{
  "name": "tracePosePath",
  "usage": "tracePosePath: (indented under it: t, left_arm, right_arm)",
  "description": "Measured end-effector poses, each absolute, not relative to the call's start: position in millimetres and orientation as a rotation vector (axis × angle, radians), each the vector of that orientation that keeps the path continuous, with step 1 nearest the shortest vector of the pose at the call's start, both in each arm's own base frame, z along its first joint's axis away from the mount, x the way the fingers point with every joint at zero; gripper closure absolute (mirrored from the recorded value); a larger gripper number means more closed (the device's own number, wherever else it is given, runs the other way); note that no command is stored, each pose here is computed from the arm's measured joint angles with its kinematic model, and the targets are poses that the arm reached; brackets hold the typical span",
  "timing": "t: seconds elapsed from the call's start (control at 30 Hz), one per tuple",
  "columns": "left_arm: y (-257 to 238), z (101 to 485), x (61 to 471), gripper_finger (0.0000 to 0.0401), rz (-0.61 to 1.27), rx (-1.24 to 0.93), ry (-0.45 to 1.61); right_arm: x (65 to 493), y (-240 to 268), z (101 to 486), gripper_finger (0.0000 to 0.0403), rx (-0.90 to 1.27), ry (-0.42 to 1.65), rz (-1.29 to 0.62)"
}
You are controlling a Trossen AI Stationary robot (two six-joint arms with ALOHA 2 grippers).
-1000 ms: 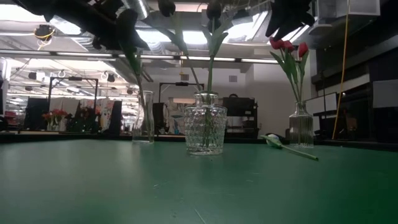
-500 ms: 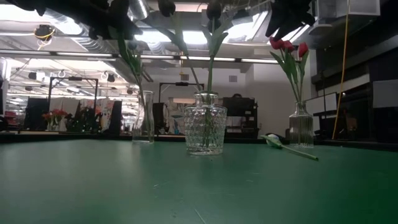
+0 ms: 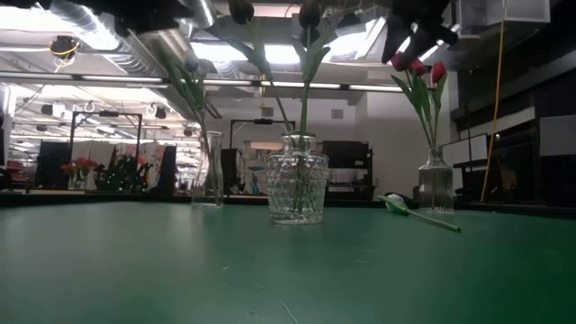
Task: Sort flowers into vase by color
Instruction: Put the white tulip into the top left transparent vase
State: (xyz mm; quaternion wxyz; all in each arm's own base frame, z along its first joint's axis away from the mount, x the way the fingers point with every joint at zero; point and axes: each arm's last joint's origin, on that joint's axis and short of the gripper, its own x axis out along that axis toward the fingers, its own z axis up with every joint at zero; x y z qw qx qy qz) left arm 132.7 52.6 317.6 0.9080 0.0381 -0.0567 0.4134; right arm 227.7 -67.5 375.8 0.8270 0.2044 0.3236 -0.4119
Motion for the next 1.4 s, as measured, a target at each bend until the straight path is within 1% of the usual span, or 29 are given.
tracePosePath:
  t: [0.13,0.33,0.43,0.53,0.67,0.9,1.03,1.13,1.2,1.27,1.4]
  left_arm:
    - [49.7,327.6,121.9,0.0148,0.856,0.069,-0.211]
    - [45.6,336.3,106.9,0.0148,0.853,0.028,-0.313]
    - [43.7,339.1,100.1,0.0148,0.844,-0.022,-0.364]
    - [41.8,341.7,93.0,0.0148,0.838,-0.050,-0.407]
    - [39.6,344.4,84.8,0.0148,0.835,-0.058,-0.443]
    - [37.5,346.1,77.3,0.0148,0.834,-0.063,-0.470]
    - [37.6,345.9,77.4,0.0148,0.831,-0.073,-0.473]
    - [37.6,345.8,77.5,0.0148,0.831,-0.075,-0.472]
    - [37.6,345.8,77.5,0.0148,0.827,-0.089,-0.478]
    - [37.6,345.8,77.5,0.0148,0.822,-0.110,-0.487]
    - [37.7,344.6,78.0,0.0148,0.819,-0.126,-0.482]
  right_arm:
    - [242.8,-70.7,355.6,0.0212,0.518,0.776,-0.935]
    - [264.0,-74.6,316.5,0.0212,0.544,1.018,-1.008]
    - [274.0,-75.2,300.2,0.0212,0.591,1.111,-0.993]
    - [282.6,-70.1,291.1,0.0212,0.605,1.153,-0.958]
    - [288.4,-54.4,287.1,0.0212,0.594,1.154,-0.961]
    - [288.0,-36.3,283.6,0.0212,0.623,1.119,-1.031]
    - [277.9,-32.5,255.3,0.0212,0.678,1.192,-1.110]
    - [274.4,-30.5,228.8,0.0212,0.746,1.225,-1.086]
    - [275.3,-29.8,213.1,0.0212,0.789,1.205,-1.050]
    - [278.7,-30.7,200.2,0.0212,0.837,1.143,-1.013]
    - [278.2,-37.3,177.4,0.0212,0.923,1.053,-0.992]
